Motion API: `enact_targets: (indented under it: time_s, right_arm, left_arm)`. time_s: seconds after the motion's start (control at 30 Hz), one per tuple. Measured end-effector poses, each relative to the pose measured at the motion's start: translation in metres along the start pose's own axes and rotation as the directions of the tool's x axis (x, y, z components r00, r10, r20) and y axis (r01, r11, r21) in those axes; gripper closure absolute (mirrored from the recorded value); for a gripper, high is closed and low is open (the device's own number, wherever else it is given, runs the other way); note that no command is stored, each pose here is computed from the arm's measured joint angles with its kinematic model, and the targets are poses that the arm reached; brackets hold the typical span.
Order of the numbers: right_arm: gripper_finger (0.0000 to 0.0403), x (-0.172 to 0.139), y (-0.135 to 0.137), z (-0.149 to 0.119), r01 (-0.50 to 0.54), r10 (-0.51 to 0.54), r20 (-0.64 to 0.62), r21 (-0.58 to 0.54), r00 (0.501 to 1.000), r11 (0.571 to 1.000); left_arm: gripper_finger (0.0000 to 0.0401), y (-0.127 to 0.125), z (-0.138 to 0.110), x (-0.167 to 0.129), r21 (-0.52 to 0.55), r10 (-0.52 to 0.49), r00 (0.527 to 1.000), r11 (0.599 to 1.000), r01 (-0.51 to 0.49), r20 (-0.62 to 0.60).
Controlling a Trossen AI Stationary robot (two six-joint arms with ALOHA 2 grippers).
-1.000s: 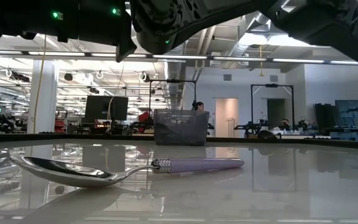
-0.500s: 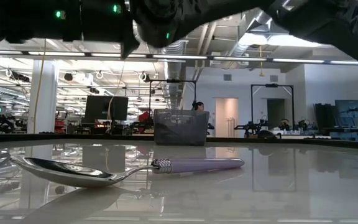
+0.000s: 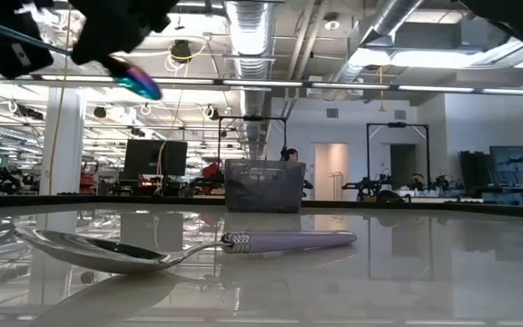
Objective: Sort silverware by color (type)
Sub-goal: Put the blue spoon into the white bin
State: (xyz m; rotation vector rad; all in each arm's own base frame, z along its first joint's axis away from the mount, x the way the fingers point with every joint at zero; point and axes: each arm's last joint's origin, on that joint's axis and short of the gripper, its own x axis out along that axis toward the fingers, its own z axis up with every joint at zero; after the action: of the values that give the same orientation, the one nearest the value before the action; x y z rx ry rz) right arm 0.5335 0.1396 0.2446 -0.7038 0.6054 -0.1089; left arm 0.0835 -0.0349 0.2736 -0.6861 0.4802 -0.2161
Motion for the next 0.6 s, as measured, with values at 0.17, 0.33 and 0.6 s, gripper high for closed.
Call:
enact_targets:
  time_s: [0.17, 0.33, 0.6]
  right_arm:
    - [0.0369, -0.002, -0.002, -0.006, 0.054, -0.057, -0.083, -0.033, 0.995, 0.998]
    - [0.0369, 0.0, 0.004, -0.007, 0.042, -0.045, -0.095, -0.039, 0.994, 0.998]
    - [0.0369, 0.0, 0.006, -0.008, 0.035, -0.037, -0.103, -0.021, 0.994, 0.999]
  left_arm:
    - [0.0258, 0.002, -0.005, 0.03, -0.032, 0.092, 0.983, 0.995, -0.099, -0.158]
    - [0.0258, 0.006, -0.007, 0.05, 0.012, 0.169, 0.961, 0.985, -0.17, -0.22]
    - [0.0259, 0.012, -0.003, 0.064, 0.066, 0.207, 0.949, 0.978, -0.197, -0.236]
